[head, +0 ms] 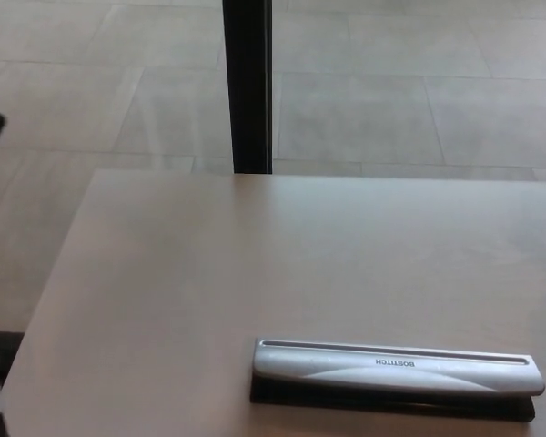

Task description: A hole pucnch is kept on the middle on the desk infront of the robot and the robot uses both its hands as fists to press on it and use it

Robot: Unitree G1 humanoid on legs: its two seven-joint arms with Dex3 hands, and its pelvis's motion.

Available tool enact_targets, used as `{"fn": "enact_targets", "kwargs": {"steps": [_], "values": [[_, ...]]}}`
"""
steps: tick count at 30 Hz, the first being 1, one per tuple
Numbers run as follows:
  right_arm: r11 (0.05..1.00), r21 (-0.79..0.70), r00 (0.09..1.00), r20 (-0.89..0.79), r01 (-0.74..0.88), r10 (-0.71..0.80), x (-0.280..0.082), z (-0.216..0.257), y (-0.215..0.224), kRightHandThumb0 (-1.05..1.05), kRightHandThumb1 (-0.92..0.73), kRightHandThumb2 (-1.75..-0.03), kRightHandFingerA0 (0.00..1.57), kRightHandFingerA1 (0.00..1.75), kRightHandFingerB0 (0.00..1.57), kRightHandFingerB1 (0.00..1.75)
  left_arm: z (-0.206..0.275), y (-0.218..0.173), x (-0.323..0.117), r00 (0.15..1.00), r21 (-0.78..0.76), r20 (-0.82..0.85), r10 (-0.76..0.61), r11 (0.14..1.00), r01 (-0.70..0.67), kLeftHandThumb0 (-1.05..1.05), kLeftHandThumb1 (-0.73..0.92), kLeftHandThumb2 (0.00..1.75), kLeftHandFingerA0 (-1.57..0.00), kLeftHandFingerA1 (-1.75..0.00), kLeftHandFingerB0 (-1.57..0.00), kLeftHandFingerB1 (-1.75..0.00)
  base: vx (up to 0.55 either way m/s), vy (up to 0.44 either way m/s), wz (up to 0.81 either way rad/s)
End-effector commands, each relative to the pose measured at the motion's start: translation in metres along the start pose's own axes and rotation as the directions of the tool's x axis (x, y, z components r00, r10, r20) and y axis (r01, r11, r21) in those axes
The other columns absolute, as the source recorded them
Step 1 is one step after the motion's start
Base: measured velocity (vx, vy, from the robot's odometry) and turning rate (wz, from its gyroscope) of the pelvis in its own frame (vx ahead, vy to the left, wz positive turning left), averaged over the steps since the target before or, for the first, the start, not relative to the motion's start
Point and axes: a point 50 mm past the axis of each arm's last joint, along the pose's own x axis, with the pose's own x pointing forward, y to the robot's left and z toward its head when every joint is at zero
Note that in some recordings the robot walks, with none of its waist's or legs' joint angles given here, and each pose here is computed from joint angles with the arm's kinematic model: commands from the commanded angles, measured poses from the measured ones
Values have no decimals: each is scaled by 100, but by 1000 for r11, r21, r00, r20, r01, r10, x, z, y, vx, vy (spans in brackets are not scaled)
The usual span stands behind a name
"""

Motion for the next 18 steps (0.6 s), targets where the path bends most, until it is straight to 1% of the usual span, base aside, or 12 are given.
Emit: {"fn": "enact_targets", "kwargs": {"steps": [1,4,6,8,11,12,13,14,15,16,17,18], "values": [[954,82,938,-174,-289,299,-53,-33,62,-24,-68,-104,100,175,70,129,-34,-102,-41,905,-158,-234,-354,933,324,-25,61,114,-96,-175,-76,-142,0,0,0],[951,88,931,-198,-296,308,-58,-37,64,-23,-71,-100,99,175,69,131,-42,-108,-49,890,-171,-272,-367,928,330,-24,61,112,-95,-175,-76,-144,0,0,0],[958,64,932,-221,-280,287,-66,-45,65,-22,-70,-98,98,175,67,129,-58,-120,-61,847,-209,-332,-415,908,363,-25,69,102,-92,-175,-74,-147,0,0,0],[960,66,932,-229,-272,280,-69,-47,68,-25,-71,-95,98,175,68,129,-64,-125,-67,829,-210,-365,-424,905,370,-28,67,104,-91,-175,-73,-154,0,0,0],[956,70,926,-237,-286,294,-74,-52,70,-26,-72,-93,99,175,67,134,-77,-131,-81,792,-255,-431,-432,900,352,-25,67,106,-91,-175,-74,-153,0,0,0],[954,75,924,-238,-289,298,-74,-53,70,-26,-73,-93,100,175,68,135,-79,-131,-83,787,-263,-443,-430,901,344,-24,63,111,-90,-175,-75,-154,0,0,0],[948,106,917,-245,-299,316,-77,-56,71,-26,-75,-87,100,175,62,141,-86,-135,-92,767,-291,-486,-418,905,309,-25,61,113,-91,-175,-76,-154,0,0,0],[947,102,914,-249,-303,319,-78,-57,71,-27,-74,-89,101,175,63,142,-88,-136,-95,761,-293,-499,-415,907,303,-25,59,114,-92,-175,-77,-153,0,0,0],[946,80,908,-265,-314,324,-80,-59,70,-27,-72,-94,100,175,69,139,-94,-139,-104,745,-298,-529,-407,911,285,-25,61,115,-91,-175,-74,-155,0,0,0],[944,67,900,-285,-324,329,-84,-61,70,-27,-71,-97,99,175,69,139,-101,-141,-114,729,-306,-558,-397,915,264,-27,64,110,-90,-175,-71,-154,0,0,0],[941,73,894,-296,-330,337,-86,-63,69,-26,-68,-99,99,175,69,138,-104,-143,-120,717,-312,-575,-393,916,252,-27,64,110,-90,-175,-64,-162,0,0,0],[938,73,890,-298,-338,344,-89,-64,70,-25,-68,-100,98,175,68,138,-107,-144,-126,707,-314,-590,-389,918,243,-28,64,110,-91,-175,-63,-165,0,0,0]]}}
